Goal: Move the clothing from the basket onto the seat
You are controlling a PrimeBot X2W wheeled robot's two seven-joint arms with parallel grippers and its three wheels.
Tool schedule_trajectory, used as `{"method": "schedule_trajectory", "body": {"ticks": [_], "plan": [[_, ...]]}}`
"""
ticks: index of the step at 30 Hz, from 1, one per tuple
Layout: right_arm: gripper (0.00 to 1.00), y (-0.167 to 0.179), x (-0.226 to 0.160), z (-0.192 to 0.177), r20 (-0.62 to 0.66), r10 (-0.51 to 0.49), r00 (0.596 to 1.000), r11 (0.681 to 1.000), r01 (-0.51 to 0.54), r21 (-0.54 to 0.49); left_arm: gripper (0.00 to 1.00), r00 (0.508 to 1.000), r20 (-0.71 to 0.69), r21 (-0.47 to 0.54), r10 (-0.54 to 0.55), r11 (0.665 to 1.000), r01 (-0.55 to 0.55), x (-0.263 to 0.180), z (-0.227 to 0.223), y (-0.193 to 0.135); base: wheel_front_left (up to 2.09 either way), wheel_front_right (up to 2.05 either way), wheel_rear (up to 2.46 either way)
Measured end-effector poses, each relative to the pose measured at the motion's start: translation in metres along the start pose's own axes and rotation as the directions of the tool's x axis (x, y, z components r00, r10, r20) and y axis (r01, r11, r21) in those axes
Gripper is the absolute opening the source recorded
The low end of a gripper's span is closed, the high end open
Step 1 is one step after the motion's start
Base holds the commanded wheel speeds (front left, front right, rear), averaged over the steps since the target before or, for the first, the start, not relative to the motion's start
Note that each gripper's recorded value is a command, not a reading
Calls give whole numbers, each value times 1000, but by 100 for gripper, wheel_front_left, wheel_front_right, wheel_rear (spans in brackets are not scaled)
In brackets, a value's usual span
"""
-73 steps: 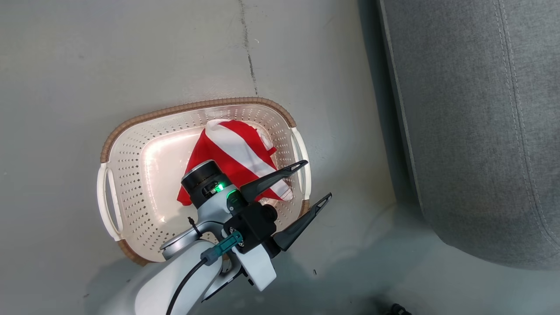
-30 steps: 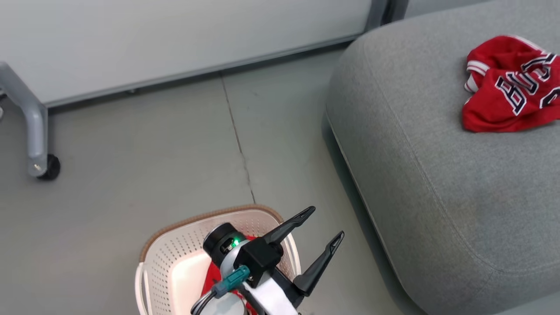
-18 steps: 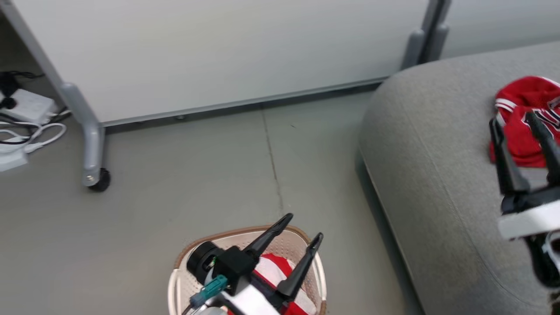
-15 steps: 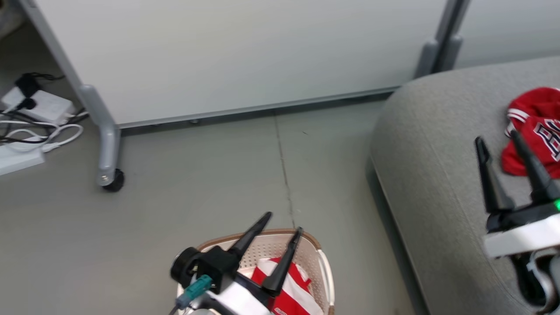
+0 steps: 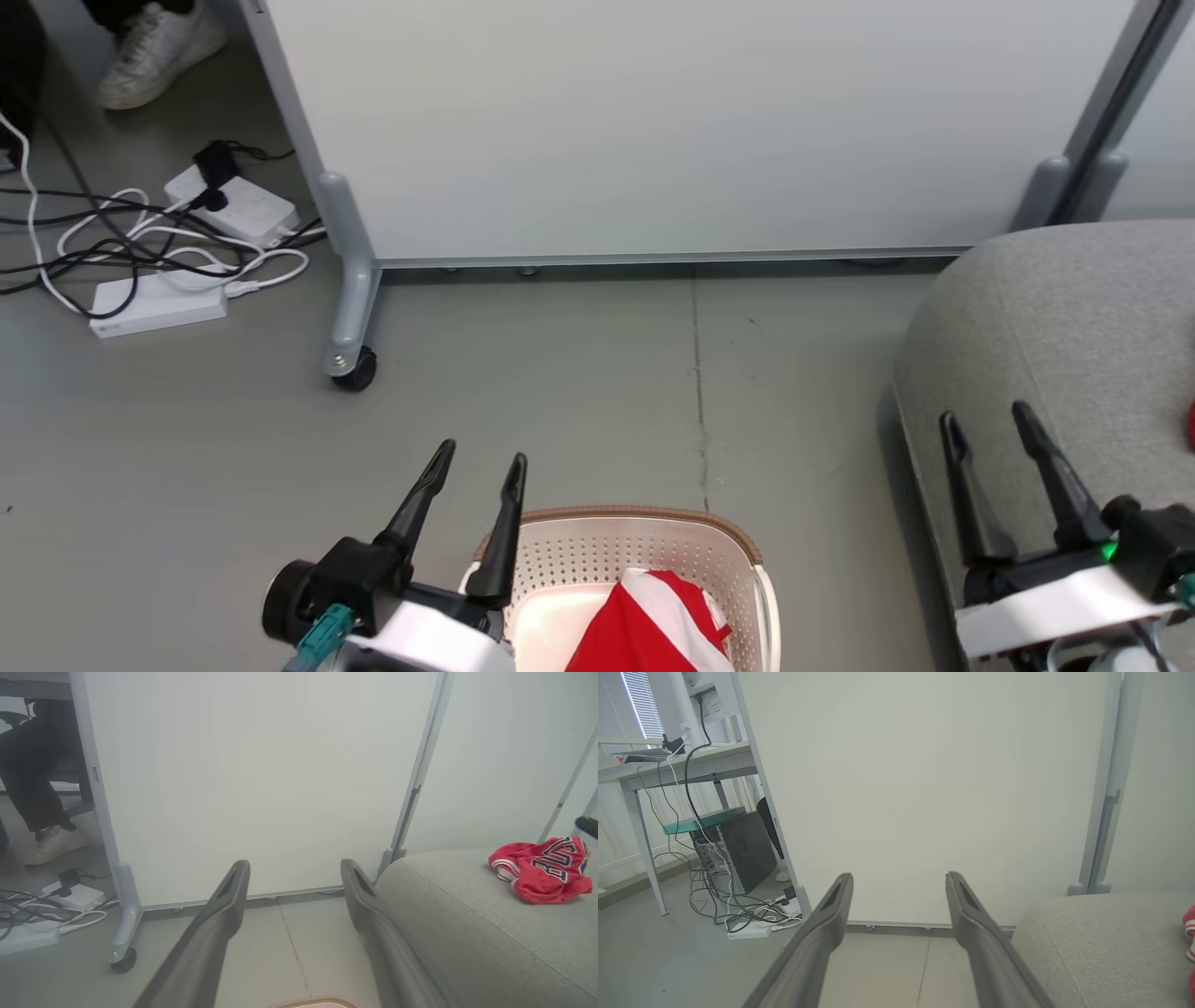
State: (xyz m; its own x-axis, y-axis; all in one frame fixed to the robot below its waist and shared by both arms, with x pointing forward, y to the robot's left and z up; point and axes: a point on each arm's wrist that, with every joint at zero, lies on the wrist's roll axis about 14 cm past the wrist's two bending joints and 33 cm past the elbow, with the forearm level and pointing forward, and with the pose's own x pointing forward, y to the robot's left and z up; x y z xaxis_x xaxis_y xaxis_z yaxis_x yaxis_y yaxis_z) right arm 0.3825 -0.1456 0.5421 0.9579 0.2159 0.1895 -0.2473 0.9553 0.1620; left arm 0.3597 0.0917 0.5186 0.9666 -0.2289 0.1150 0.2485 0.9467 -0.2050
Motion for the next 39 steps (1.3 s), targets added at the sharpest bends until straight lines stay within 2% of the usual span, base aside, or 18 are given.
{"method": "schedule_trajectory", "body": {"ticks": [12,20,39], "plan": [[100,10,-16,-32,-85,-33,996,999,36,38,100,982,9,-12,189,982,-189,-18,3,43,0,0,0],[100,13,-19,-43,-117,-31,993,999,36,41,100,982,-33,-16,184,983,-185,-22,-10,40,0,0,0],[100,6,-18,-40,-108,-55,993,997,60,42,100,986,-56,-21,156,987,-157,-21,-17,34,0,0,0]]}}
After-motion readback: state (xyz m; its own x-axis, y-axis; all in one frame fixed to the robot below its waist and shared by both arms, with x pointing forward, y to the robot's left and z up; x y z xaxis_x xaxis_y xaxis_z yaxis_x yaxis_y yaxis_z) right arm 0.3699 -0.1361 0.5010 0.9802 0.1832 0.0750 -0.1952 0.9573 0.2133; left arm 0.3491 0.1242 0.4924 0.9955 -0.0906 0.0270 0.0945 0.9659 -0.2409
